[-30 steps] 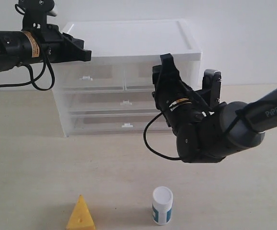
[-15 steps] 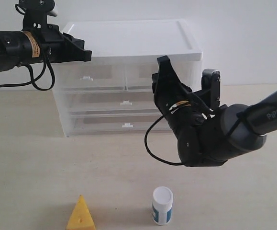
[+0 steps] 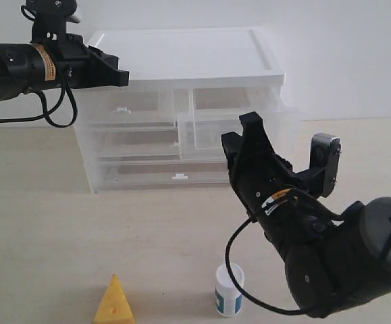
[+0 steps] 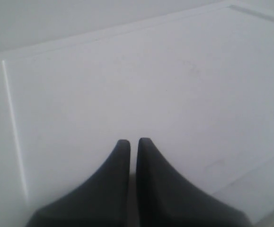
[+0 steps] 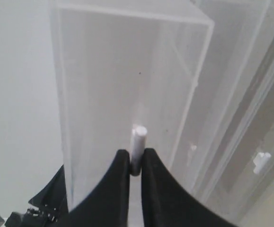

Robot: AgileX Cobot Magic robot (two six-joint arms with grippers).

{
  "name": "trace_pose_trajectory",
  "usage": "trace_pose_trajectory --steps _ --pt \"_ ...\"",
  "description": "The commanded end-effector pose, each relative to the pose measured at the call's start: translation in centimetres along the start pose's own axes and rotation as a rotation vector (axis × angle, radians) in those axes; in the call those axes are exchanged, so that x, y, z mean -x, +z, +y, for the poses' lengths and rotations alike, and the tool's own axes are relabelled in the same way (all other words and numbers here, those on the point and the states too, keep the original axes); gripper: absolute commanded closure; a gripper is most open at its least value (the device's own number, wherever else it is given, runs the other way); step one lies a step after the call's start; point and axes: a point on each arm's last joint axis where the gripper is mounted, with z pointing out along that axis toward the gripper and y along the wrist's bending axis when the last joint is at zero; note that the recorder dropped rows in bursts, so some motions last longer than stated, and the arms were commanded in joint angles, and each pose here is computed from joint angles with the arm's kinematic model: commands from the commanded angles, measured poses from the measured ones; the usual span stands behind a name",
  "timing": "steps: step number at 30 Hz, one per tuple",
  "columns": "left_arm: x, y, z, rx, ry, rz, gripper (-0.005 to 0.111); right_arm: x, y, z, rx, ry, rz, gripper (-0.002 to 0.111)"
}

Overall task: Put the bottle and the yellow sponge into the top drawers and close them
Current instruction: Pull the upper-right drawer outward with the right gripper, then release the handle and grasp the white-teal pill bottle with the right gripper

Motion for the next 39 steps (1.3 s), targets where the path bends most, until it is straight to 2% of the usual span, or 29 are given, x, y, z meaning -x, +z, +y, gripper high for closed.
trace_pose_trajectory --steps 1,6,14,17,21,24,28,32,34,35,37,39 --pt "-1.2 0.4 0.0 0.016 0.01 0.056 0.103 -1.5 -1.1 0.4 0.016 0.001 0.041 0.108" --pt "-1.2 0.4 0.0 0.016 0.01 0.056 0.103 -2.0 -1.4 0.4 0.017 -0.014 0.071 0.108" --pt "-1.2 0.4 0.0 0.016 0.01 0.056 0.103 -1.0 -3.0 -1.3 -0.062 -0.077 0.044 0.106" --pt "-1.2 0.4 0.0 0.016 0.01 0.056 0.103 -1.0 -2.9 -1.3 -0.064 -0.078 0.044 0.092" --pt "-1.2 0.4 0.0 0.016 0.01 0.056 0.103 -1.2 -3.0 -1.3 -0.059 -0.083 0.058 0.057" --pt "-1.2 0.4 0.0 0.016 0.01 0.056 0.103 -1.7 -3.0 -1.2 -0.041 -0.1 0.114 0.039" --pt "-1.2 0.4 0.0 0.016 0.01 0.056 0.103 -2.7 -3.5 -1.2 -0.013 -0.148 0.243 0.035" --pt "-1.2 0.4 0.0 0.016 0.01 0.056 0.103 -2.5 -5.1 -2.4 -0.059 -0.201 0.309 0.035" --pt "-1.2 0.4 0.0 0.016 0.01 0.056 0.103 -2.2 -6.0 -2.8 -0.072 -0.278 0.329 0.035" --pt "-1.2 0.4 0.0 0.016 0.01 0.056 0.103 -2.2 -6.3 -2.8 -0.057 -0.361 0.349 0.035" --pt "-1.2 0.4 0.0 0.016 0.01 0.056 0.103 -2.5 -6.8 -2.0 0.03 -0.589 0.405 0.035" --pt "-1.2 0.4 0.0 0.016 0.01 0.056 0.103 -2.8 -7.1 -0.8 0.124 -0.714 0.443 0.035"
